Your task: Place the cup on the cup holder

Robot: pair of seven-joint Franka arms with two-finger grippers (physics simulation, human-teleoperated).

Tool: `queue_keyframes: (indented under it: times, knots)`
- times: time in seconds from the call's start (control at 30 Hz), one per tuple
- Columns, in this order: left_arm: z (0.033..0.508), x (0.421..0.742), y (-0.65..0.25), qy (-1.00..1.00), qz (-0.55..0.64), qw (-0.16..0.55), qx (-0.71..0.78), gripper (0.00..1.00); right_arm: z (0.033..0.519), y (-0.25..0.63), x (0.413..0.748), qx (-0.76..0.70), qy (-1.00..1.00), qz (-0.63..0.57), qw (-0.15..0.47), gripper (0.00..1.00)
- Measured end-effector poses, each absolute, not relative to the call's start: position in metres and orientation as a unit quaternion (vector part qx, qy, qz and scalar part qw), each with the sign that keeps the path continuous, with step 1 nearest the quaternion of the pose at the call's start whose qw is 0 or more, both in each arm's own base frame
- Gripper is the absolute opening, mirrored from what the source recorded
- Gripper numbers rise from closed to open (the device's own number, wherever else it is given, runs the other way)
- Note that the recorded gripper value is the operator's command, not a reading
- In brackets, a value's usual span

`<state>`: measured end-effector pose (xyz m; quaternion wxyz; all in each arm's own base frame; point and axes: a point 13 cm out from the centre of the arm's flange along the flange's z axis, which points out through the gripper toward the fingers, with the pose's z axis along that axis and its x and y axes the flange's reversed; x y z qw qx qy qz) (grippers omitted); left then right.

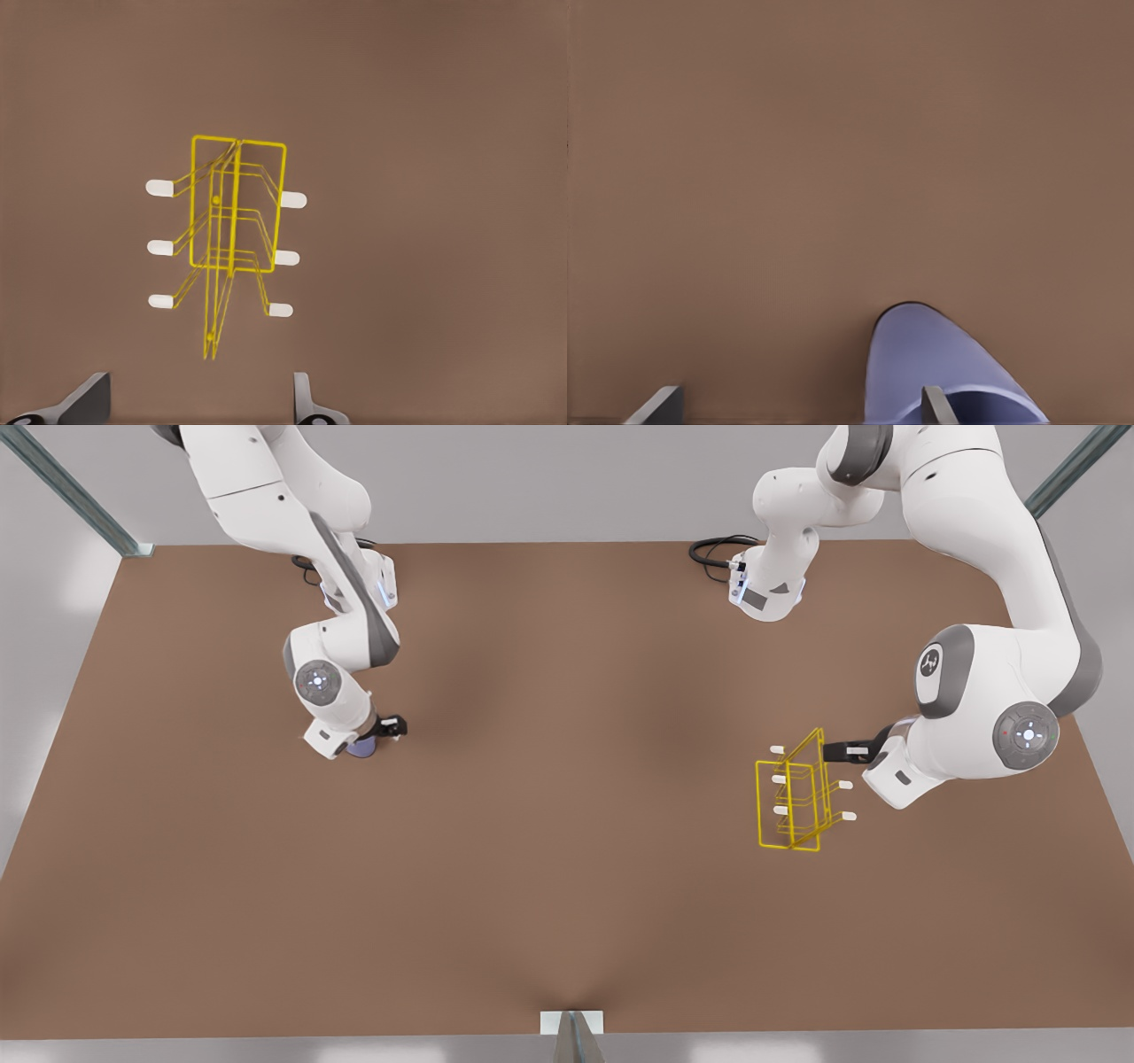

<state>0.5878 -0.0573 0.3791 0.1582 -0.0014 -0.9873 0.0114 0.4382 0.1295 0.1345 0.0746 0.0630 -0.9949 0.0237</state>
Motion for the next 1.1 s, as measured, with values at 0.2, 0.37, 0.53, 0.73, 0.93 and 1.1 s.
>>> queue_keyframes:
  times: [0.2, 0.37, 0.53, 0.73, 0.93, 1.1]
  knots:
    - [0.379, 0.587, -0.057, -0.987, 0.011, 0.159, 0.000, 1.00, 0.143, 0.134, 0.429, 0.068, -0.994, 0.031, 0.073, 1.00]
    - [0.378, 0.587, -0.057, -0.987, 0.011, 0.159, 0.000, 1.00, 0.139, 0.131, 0.416, 0.064, -0.994, 0.037, 0.082, 1.00]
    - [0.378, 0.587, -0.057, -0.987, 0.011, 0.159, 0.000, 1.00, 0.139, 0.123, 0.412, 0.047, -0.995, 0.040, 0.084, 1.00]
    - [0.378, 0.587, -0.057, -0.987, 0.011, 0.159, 0.001, 1.00, 0.132, 0.119, 0.410, 0.033, -0.995, 0.038, 0.091, 1.00]
    - [0.378, 0.587, -0.057, -0.987, 0.011, 0.159, 0.001, 1.00, 0.125, 0.110, 0.405, 0.020, -0.994, 0.038, 0.097, 1.00]
    - [0.378, 0.587, -0.057, -0.987, 0.011, 0.159, 0.001, 1.00, 0.118, 0.114, 0.400, 0.021, -0.994, 0.036, 0.100, 1.00]
